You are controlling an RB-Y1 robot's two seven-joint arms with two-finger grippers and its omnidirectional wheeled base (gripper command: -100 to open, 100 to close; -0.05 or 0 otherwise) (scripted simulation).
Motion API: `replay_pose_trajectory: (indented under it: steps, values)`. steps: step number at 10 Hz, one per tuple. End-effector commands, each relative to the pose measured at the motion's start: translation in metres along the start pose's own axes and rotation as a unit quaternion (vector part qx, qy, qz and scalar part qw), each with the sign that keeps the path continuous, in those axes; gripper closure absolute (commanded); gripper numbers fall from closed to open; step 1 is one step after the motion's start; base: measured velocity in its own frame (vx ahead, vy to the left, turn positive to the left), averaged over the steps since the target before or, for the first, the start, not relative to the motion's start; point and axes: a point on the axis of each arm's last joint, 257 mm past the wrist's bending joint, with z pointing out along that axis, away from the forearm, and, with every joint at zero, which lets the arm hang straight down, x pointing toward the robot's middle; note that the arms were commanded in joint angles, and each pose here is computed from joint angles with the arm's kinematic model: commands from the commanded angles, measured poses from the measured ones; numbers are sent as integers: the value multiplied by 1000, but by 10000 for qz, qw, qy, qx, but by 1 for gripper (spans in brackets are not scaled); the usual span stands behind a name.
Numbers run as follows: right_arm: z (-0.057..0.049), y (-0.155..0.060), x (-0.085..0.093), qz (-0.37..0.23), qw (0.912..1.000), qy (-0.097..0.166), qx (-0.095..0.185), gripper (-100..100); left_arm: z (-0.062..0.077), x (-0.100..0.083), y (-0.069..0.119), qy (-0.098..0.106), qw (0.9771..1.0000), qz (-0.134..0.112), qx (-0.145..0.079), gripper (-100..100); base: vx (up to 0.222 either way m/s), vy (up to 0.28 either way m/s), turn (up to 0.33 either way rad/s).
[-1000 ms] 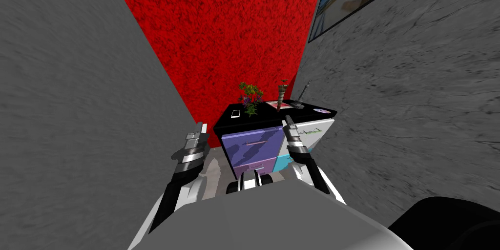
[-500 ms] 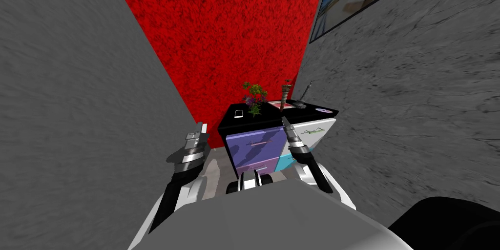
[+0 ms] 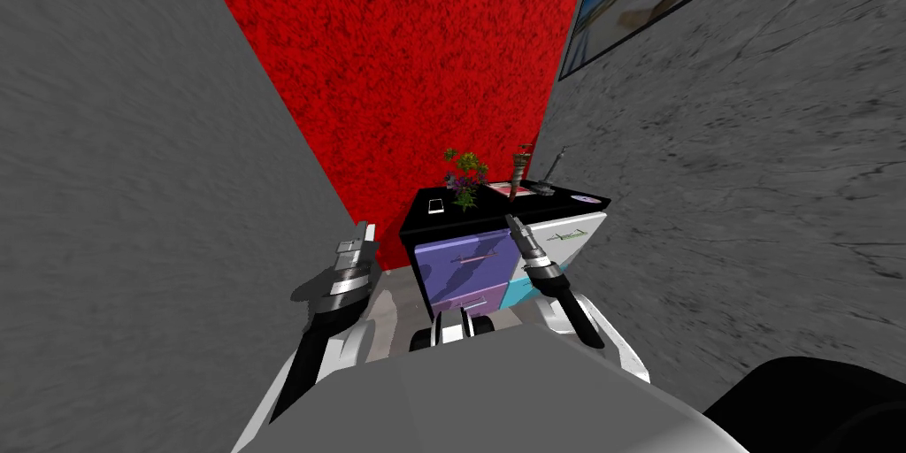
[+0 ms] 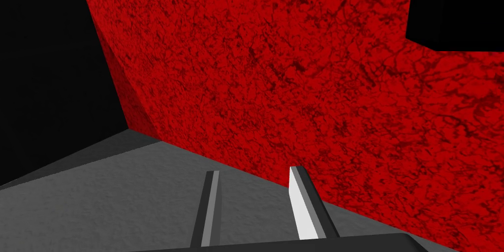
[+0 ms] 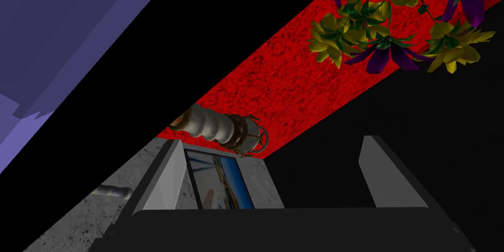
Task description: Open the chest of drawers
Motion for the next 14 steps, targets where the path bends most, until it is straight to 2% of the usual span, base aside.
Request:
replay_pose_trajectory:
  steps: [1,2,5,6,7,8,9,10,11,12,13,14]
  values:
    - [-1,-1,3,-528,9985,98,-74,-100,0,0,0,0,10000,0,0,0,-2,50,-7]
    - [-2,-2,6,-907,9956,179,-140,-100,0,0,0,0,10000,0,0,0,-6,41,-80]
    - [-3,-4,9,-1439,9891,252,-210,-100,0,0,0,0,10000,0,0,0,-5,39,-50]
    - [-4,-6,12,-1796,9828,326,-278,-100,0,0,0,0,10000,0,0,0,-6,66,-56]
    - [-4,-6,12,-1903,9808,323,-282,-100,0,0,0,0,10000,0,0,0,-1,107,15]
    - [-6,-8,15,-2247,9730,395,-350,-100,0,0,0,0,10000,-1,0,0,-3,106,-65]
    - [-6,-8,15,-2367,9701,390,-355,-100,0,0,0,0,10000,-1,0,0,-5,42,-65]
    - [-7,-10,19,-2701,9608,461,-424,-100,0,0,0,0,10000,0,0,0,-4,36,-44]
    - [-7,-10,19,-2828,9571,456,-430,-100,0,0,0,0,10000,0,0,0,-2,40,-25]
    - [-9,-13,23,-3146,9464,526,-499,-100,0,0,0,0,10000,0,0,0,-5,40,-101]
    - [-9,-13,23,-3280,9419,519,-506,-100,0,0,0,0,10000,0,0,0,-4,56,-17]
    - [-11,-16,27,-3583,9300,589,-576,-100,0,0,0,0,10000,0,0,0,-3,76,-71]
